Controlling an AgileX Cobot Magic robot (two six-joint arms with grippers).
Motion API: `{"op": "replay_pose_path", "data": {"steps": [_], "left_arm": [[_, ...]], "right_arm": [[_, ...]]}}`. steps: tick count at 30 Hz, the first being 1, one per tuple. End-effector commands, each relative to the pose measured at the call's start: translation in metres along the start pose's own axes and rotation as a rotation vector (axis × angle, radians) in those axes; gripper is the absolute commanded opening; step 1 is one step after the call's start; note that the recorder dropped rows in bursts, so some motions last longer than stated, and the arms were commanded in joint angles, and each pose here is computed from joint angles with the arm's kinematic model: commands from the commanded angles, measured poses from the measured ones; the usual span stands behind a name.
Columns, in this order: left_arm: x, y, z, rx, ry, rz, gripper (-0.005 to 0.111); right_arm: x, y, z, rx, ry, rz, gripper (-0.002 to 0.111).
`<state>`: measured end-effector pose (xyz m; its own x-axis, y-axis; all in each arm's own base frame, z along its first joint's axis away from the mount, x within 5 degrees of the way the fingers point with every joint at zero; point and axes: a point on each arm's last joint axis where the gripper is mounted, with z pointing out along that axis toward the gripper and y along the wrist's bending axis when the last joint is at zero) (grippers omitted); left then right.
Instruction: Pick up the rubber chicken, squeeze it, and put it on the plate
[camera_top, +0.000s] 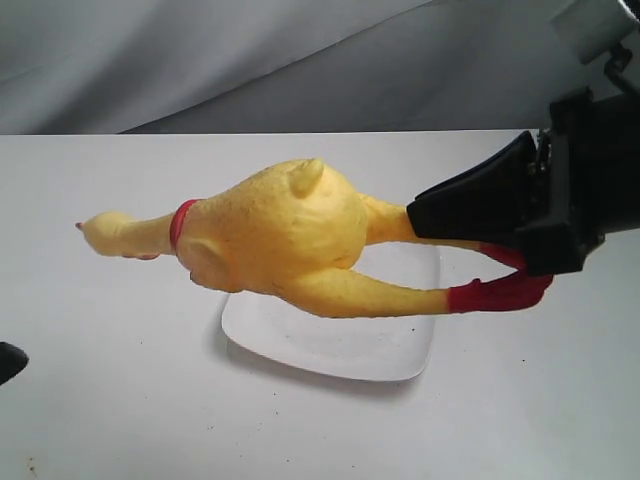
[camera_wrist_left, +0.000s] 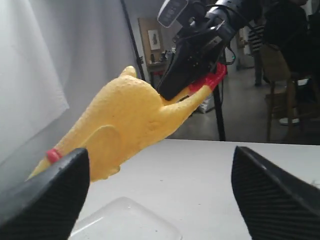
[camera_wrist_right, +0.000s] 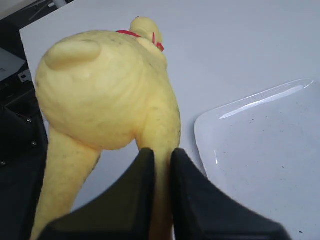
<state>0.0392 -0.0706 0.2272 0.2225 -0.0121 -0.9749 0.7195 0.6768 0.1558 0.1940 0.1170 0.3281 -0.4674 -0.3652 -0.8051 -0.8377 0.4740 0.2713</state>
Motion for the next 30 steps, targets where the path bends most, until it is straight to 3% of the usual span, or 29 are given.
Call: {"op": "replay_pose_path", "data": {"steps": [1,2,3,5,7,9,12,14,18,21,23,30], "left_arm": [[-0.044,0.012,0.015,0.093,0.016,0.020,0.075],[-0.055,0.015,0.019,0.110,0.071,0.080,0.075],[-0.076,0.024,0.024,0.122,0.224,0.210,0.075],[-0.101,0.036,0.036,0.151,0.212,0.202,0.075],[-0.107,0.045,0.047,0.222,0.206,0.275,0.076],[-0.102,0.058,0.058,0.209,0.234,0.245,0.076],[-0.079,0.069,0.075,0.278,0.284,0.305,0.076],[-0.069,0.078,0.083,0.247,0.327,0.286,0.076],[-0.066,0.079,0.086,0.265,0.331,0.271,0.076],[-0.078,0.072,0.087,0.317,0.202,0.183,0.076],[-0.079,0.070,0.087,0.336,0.188,0.177,0.076],[-0.063,0.078,0.091,0.333,0.294,0.205,0.090]], "right_arm": [[-0.005,0.002,-0.002,-0.021,-0.049,0.027,0.000],[-0.005,0.002,-0.002,-0.028,-0.049,0.029,0.000],[-0.005,0.003,-0.002,-0.029,-0.053,0.031,0.000],[-0.007,0.003,-0.002,-0.039,-0.074,0.047,0.000],[-0.008,0.003,-0.002,-0.037,-0.085,0.053,0.000],[-0.008,0.003,-0.002,-0.033,-0.087,0.053,0.000],[-0.008,0.003,-0.002,-0.033,-0.089,0.054,0.000],[-0.008,0.003,-0.002,-0.033,-0.089,0.054,0.000],[-0.008,0.003,-0.002,-0.033,-0.089,0.054,0.000],[-0.008,0.003,-0.002,-0.033,-0.089,0.054,0.000],[-0.008,0.003,-0.002,-0.033,-0.089,0.054,0.000],[-0.008,0.003,-0.002,-0.033,-0.089,0.054,0.000]]}}
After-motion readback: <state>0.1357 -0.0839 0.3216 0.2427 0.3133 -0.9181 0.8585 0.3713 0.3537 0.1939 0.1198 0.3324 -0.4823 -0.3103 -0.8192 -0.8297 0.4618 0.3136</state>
